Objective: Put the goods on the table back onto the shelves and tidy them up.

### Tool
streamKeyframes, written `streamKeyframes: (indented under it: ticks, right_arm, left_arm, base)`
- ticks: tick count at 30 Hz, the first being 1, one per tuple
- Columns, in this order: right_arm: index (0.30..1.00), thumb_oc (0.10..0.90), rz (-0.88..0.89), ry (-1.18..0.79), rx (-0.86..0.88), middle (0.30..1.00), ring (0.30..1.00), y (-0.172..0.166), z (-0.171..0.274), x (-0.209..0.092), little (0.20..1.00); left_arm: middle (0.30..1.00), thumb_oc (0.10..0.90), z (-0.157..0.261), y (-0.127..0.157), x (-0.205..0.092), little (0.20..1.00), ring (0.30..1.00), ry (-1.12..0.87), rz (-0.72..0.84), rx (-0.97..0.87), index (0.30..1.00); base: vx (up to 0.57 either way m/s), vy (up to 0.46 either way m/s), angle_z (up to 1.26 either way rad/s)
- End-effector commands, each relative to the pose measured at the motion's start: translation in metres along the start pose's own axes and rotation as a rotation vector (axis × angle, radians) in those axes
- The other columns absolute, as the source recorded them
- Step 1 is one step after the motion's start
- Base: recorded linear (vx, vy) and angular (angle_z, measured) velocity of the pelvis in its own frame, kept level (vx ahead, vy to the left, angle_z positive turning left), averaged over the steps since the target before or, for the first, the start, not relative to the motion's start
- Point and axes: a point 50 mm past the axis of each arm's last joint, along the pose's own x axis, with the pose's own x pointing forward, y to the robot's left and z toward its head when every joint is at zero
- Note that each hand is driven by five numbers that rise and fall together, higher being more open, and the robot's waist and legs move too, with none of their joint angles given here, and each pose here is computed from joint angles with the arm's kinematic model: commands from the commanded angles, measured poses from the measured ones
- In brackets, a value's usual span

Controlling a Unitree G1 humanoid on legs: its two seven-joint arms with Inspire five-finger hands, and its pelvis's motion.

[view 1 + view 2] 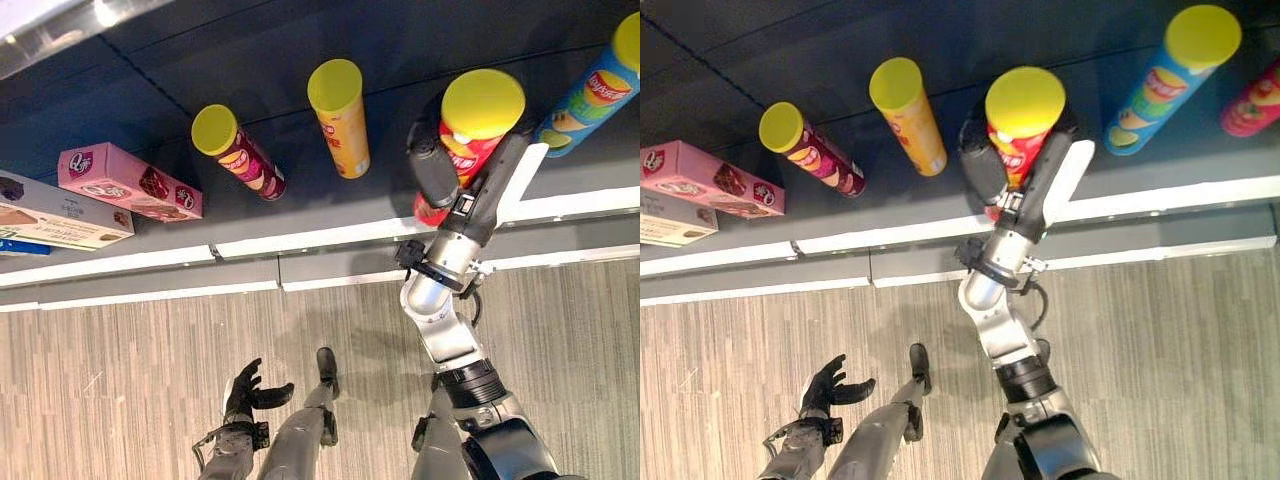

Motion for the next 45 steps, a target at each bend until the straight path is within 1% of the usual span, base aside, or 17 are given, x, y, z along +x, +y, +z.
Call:
streamKeyframes:
  ticks: [1,5,11,13,23,32,41,44,45]
  right_arm:
    - [0.3,0.4,-0.109,-0.31,0.151,0.3,0.3,0.0,0.058,0.03,0.3]
    - [0.3,0.4,-0.117,-0.344,0.131,0.3,0.3,0.0,0.062,0.036,0.3]
    - [0.3,0.4,-0.136,-0.337,0.138,0.3,0.3,0.001,0.061,0.038,0.3]
    - [0.3,0.4,-0.139,-0.33,0.147,0.3,0.3,0.002,0.061,0.037,0.3]
    - [0.3,0.4,-0.143,-0.286,0.161,0.3,0.3,0.004,0.055,0.033,0.3]
    - [0.3,0.4,-0.097,-0.283,0.162,0.3,0.3,0.006,0.055,0.029,0.3]
    - [0.3,0.4,-0.151,-0.285,0.116,0.3,0.3,0.004,0.052,0.04,0.3]
    - [0.3,0.4,-0.139,-0.249,0.128,0.3,0.3,0.003,0.049,0.032,0.3]
    - [0.3,0.4,-0.11,-0.236,0.15,0.3,0.3,0.004,0.05,0.024,0.3]
  left_arm:
    - [0.9,0.8,-0.008,0.031,-0.002,0.9,0.9,-0.004,0.076,0.08,0.9]
    - [0.9,0.8,-0.006,0.032,-0.002,0.9,0.9,-0.013,0.074,0.087,0.9]
    - [0.9,0.8,0.002,0.031,0.0,0.9,0.9,-0.054,0.08,0.104,0.9]
    - [0.9,0.8,0.006,0.031,0.0,0.9,0.9,-0.081,0.081,0.119,0.9]
    - [0.9,0.8,0.006,0.032,-0.001,0.9,0.9,-0.091,0.089,0.147,0.9]
    - [0.9,0.8,0.0,0.039,-0.003,0.9,0.9,-0.073,0.105,0.158,0.9]
    - [0.9,0.8,0.008,0.037,0.0,0.9,0.9,-0.091,0.108,0.197,0.9]
    - [0.9,0.8,0.004,0.042,0.001,0.9,0.9,-0.061,0.126,0.217,0.9]
    - [0.9,0.8,-0.002,0.047,0.001,0.9,0.9,-0.032,0.14,0.22,0.9]
  base:
    - [0.03,0.007,0.04]
    - [0.03,0.005,0.04]
    - [0.01,-0.004,0.0]
    - [0.01,-0.007,-0.02]
    - [0.01,-0.008,-0.01]
    - [0.02,-0.008,0.05]
    - [0.01,-0.02,-0.04]
    - [0.01,-0.044,-0.06]
    - [-0.01,-0.015,-0.23]
